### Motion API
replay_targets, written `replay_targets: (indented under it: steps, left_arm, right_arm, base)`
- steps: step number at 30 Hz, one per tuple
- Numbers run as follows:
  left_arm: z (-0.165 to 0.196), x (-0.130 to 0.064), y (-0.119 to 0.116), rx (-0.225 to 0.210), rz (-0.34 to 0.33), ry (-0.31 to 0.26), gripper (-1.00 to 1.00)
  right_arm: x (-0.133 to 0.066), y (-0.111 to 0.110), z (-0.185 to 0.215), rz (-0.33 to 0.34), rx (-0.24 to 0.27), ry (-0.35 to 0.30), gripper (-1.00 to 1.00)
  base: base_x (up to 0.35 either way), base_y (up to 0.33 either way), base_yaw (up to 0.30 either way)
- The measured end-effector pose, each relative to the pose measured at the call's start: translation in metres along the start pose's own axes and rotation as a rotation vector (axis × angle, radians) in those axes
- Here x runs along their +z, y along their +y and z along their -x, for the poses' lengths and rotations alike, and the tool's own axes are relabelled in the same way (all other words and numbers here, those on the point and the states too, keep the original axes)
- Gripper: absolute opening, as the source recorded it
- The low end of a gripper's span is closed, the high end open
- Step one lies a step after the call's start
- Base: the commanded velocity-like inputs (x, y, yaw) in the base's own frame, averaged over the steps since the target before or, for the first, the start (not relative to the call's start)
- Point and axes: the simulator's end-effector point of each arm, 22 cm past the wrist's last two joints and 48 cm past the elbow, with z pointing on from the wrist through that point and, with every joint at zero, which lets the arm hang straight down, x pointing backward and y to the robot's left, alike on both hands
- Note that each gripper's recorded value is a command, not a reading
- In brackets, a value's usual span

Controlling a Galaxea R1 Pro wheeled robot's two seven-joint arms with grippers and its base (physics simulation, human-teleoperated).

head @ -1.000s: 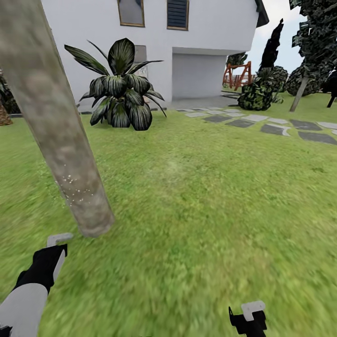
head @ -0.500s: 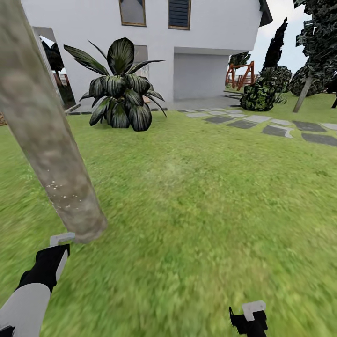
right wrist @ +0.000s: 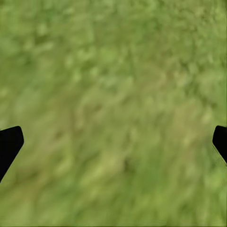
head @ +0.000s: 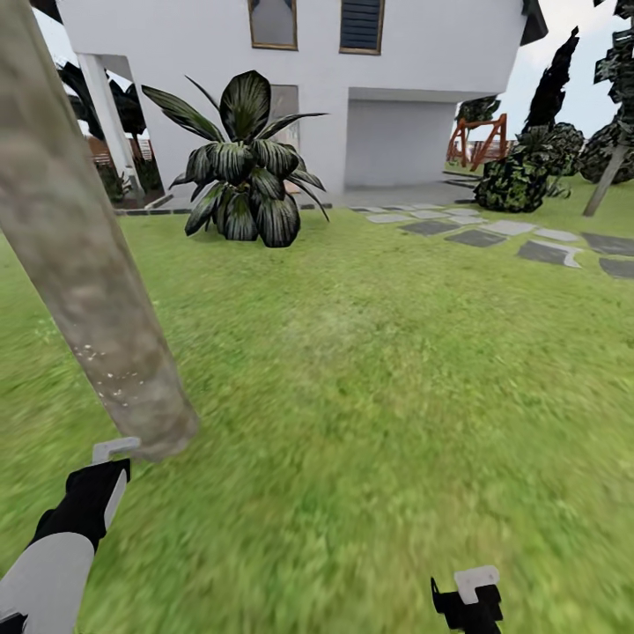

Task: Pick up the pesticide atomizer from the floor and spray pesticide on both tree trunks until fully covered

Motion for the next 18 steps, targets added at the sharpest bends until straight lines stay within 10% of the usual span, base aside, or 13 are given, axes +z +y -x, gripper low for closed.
replay_targets:
  steps: [18]
  left_arm:
    - [0.0014,-0.0003,0.0003,-0.002,0.0,-0.003,-1.0]
  right_arm:
    - [0.0,0.0001,-0.0001,0.0,-0.001,0.0,1.0]
  base:
    - [0.166,-0.231,0.276]
